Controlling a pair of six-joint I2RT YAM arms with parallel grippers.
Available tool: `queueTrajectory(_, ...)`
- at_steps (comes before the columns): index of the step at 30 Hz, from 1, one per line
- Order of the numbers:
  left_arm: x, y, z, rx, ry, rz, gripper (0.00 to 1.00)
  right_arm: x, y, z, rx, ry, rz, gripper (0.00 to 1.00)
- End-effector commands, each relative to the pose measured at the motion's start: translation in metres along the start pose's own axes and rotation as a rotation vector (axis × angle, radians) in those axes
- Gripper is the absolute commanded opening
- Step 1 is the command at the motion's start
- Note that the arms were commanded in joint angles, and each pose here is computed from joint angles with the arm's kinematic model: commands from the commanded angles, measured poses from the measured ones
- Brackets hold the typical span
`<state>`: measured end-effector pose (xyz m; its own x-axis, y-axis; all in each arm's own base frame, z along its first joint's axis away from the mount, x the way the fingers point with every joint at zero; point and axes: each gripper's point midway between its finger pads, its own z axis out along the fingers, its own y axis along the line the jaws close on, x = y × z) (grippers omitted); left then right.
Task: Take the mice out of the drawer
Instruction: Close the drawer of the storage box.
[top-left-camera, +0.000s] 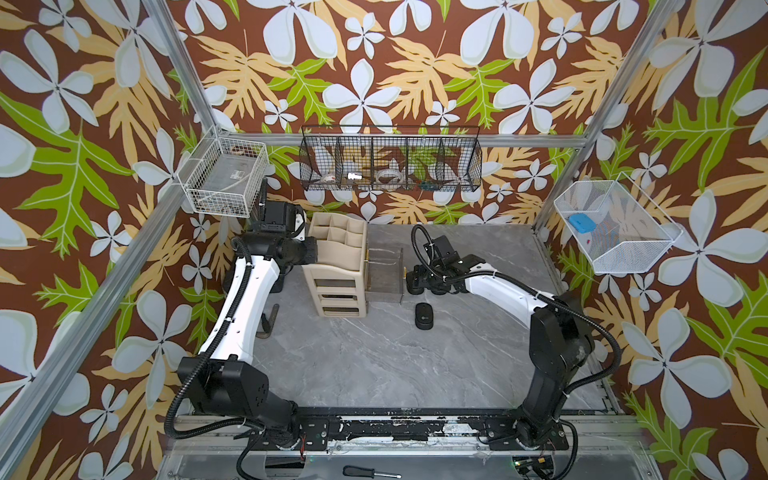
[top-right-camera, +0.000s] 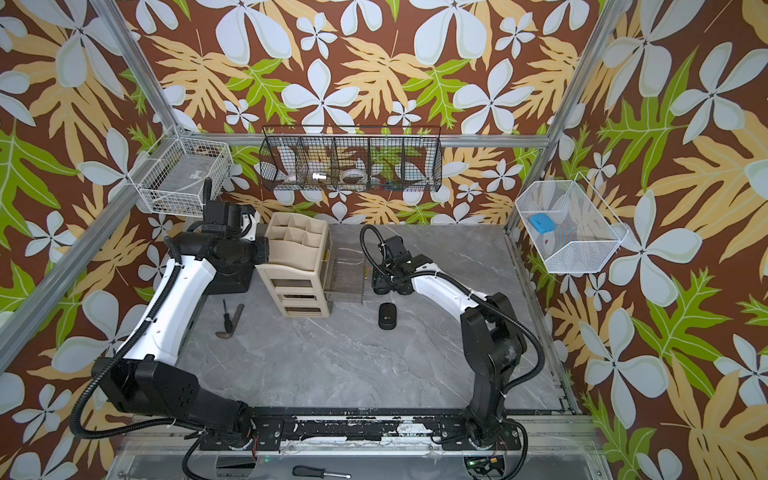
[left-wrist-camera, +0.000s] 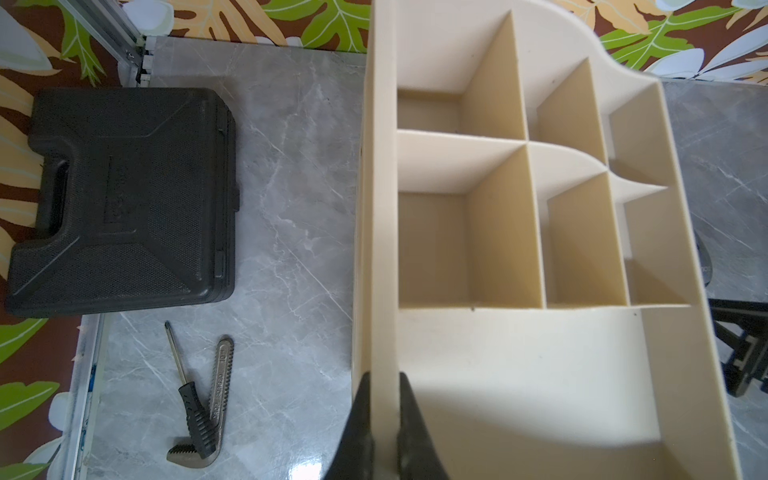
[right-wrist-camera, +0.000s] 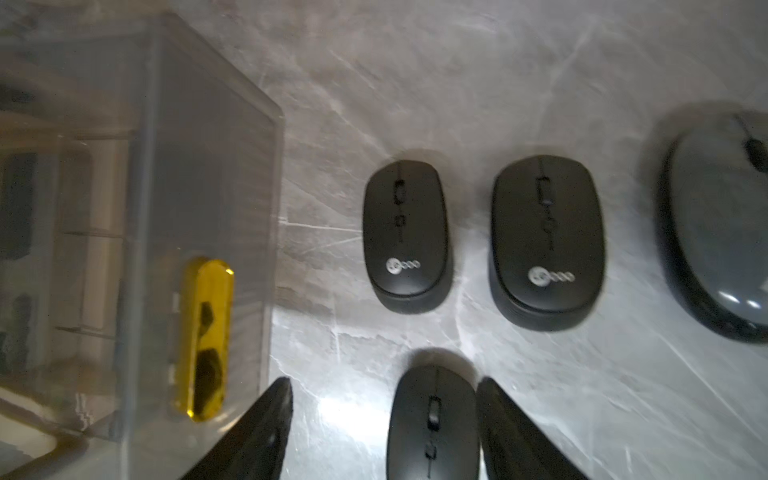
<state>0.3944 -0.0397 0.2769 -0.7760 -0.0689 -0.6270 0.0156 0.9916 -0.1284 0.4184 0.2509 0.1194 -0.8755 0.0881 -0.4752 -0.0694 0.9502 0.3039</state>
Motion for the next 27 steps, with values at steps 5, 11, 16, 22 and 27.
queueTrajectory(5,0.003,-0.008,0.003,0.047,0.028,0.049,0.00,-0.004,0.065,0.020,-0.142,0.012,-0.099,0.71)
queueTrajectory(11,0.000,-0.007,0.004,0.040,0.031,0.077,0.00,-0.002,0.106,0.028,-0.248,0.013,-0.114,0.71)
queueTrajectory(16,-0.003,-0.009,0.004,0.046,0.035,0.088,0.00,-0.001,0.138,0.033,-0.327,0.007,-0.124,0.71)
queueTrajectory(22,-0.001,-0.004,0.007,0.023,0.045,0.109,0.00,0.003,0.156,0.031,-0.372,0.011,-0.123,0.69)
queueTrajectory(27,-0.009,0.003,0.001,0.014,0.011,0.121,0.00,0.006,0.137,0.006,-0.457,-0.038,-0.042,0.69)
